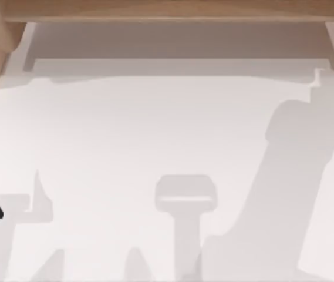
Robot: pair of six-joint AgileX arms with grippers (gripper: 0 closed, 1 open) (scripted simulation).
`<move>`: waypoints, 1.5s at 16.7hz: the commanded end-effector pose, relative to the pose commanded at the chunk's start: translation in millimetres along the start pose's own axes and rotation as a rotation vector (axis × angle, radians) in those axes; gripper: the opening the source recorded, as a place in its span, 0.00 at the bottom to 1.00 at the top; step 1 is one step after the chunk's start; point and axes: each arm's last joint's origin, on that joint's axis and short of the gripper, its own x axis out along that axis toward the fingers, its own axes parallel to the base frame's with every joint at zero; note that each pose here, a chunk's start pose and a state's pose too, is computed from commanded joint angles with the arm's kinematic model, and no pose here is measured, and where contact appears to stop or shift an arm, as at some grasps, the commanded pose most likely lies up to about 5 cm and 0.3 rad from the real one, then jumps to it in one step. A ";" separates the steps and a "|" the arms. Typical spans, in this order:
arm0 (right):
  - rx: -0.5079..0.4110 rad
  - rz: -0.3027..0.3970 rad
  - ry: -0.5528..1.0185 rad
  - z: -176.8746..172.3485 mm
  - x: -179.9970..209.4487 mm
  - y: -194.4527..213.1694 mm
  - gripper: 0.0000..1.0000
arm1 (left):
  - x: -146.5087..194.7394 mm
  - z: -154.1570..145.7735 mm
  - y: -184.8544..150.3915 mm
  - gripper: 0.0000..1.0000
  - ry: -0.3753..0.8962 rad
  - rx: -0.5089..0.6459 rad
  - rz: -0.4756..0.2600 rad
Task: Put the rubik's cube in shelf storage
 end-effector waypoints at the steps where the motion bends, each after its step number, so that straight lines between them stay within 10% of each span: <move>1: 0.000 0.000 0.000 0.0 0.0 0.0 0.00 | 0.0 0.0 0.0 1.00 0.000 0.000 0.000; 9: -0.077 -0.123 -0.035 -12.1 -67.2 40.2 0.00 | 0.0 0.0 0.0 1.00 0.000 0.000 0.000; 20: -0.448 -0.342 -0.387 -33.6 -121.4 240.4 0.00 | 0.0 0.0 0.0 1.00 0.000 0.000 0.000; 25: -0.480 -0.407 -0.714 -30.4 -110.7 320.7 0.00 | 0.0 0.0 0.0 1.00 0.000 0.000 0.000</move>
